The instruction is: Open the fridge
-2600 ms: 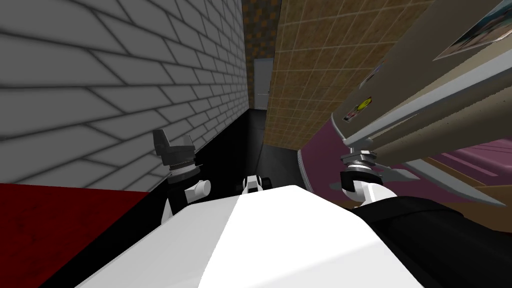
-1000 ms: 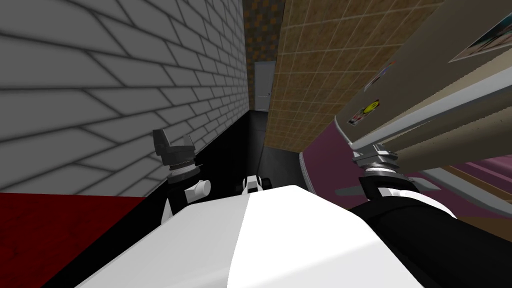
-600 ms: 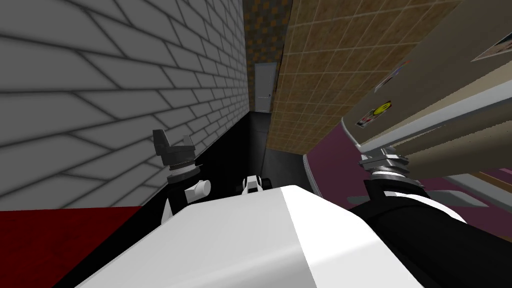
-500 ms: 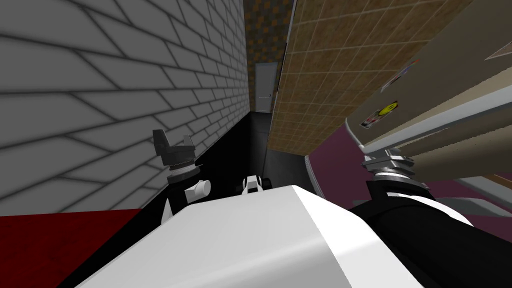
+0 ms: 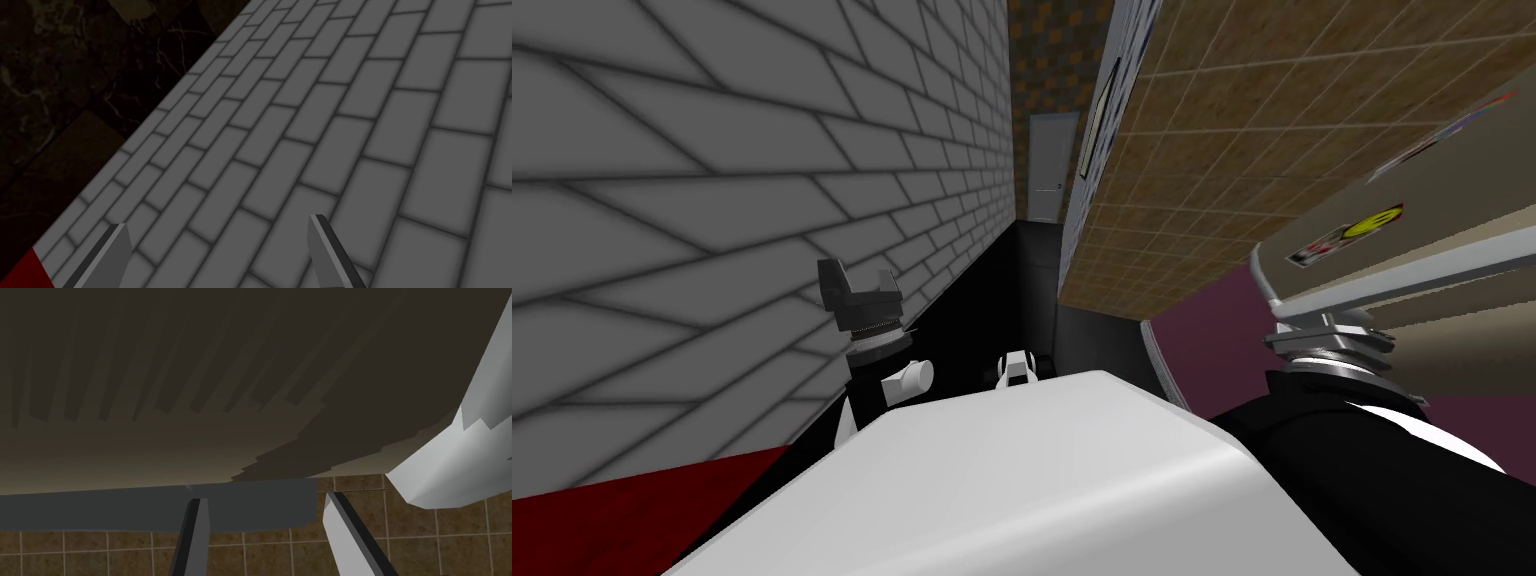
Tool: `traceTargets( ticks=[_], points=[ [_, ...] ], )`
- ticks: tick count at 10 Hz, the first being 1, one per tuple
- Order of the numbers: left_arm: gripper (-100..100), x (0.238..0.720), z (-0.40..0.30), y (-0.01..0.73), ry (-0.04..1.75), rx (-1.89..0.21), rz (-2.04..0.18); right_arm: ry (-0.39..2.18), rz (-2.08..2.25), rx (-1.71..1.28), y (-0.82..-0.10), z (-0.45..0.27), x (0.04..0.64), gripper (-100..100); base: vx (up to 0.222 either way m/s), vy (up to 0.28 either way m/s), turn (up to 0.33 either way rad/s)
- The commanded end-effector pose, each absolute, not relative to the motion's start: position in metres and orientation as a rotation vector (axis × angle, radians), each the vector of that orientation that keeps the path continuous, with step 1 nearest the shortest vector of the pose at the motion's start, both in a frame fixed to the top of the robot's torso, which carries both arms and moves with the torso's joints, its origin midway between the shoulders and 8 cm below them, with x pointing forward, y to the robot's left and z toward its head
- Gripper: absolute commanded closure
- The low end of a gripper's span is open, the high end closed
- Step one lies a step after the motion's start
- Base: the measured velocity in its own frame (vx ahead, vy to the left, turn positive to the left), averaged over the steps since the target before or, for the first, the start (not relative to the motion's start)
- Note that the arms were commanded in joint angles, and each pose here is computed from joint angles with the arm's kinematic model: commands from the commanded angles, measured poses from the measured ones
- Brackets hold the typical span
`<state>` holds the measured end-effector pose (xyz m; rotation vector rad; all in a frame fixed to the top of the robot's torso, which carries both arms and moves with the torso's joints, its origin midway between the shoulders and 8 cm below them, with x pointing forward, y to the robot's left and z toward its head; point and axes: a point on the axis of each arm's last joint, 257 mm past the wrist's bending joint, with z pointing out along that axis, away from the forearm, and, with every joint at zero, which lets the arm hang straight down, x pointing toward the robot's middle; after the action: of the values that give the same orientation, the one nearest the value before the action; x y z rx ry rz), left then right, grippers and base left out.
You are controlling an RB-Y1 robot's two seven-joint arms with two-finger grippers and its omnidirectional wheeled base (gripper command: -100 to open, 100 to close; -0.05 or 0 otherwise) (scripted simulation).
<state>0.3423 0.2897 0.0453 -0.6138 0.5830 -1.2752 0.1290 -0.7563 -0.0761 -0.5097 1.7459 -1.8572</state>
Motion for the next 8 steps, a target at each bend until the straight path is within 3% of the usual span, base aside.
traceTargets(
  ticks=[1, 3, 8],
  points=[
    [0, 0.342, 0.045, 0.290, 0.583, -0.614, -1.275, 1.770, -1.916, -0.455, -0.772, -0.067, 0.107, 100, 0.292, 0.126, 0.001],
    [0, 0.342, 0.045, 0.290, 0.583, -0.614, -1.275, 1.794, -1.912, -0.441, -0.771, -0.077, 0.102, 100, 0.156, 0.065, 0.000],
    [0, 0.342, 0.045, 0.290, 0.583, -0.614, -1.275, 1.855, -2.006, -0.321, -0.796, -0.073, 0.053, 100, 0.298, 0.095, 0.006]
  ],
)
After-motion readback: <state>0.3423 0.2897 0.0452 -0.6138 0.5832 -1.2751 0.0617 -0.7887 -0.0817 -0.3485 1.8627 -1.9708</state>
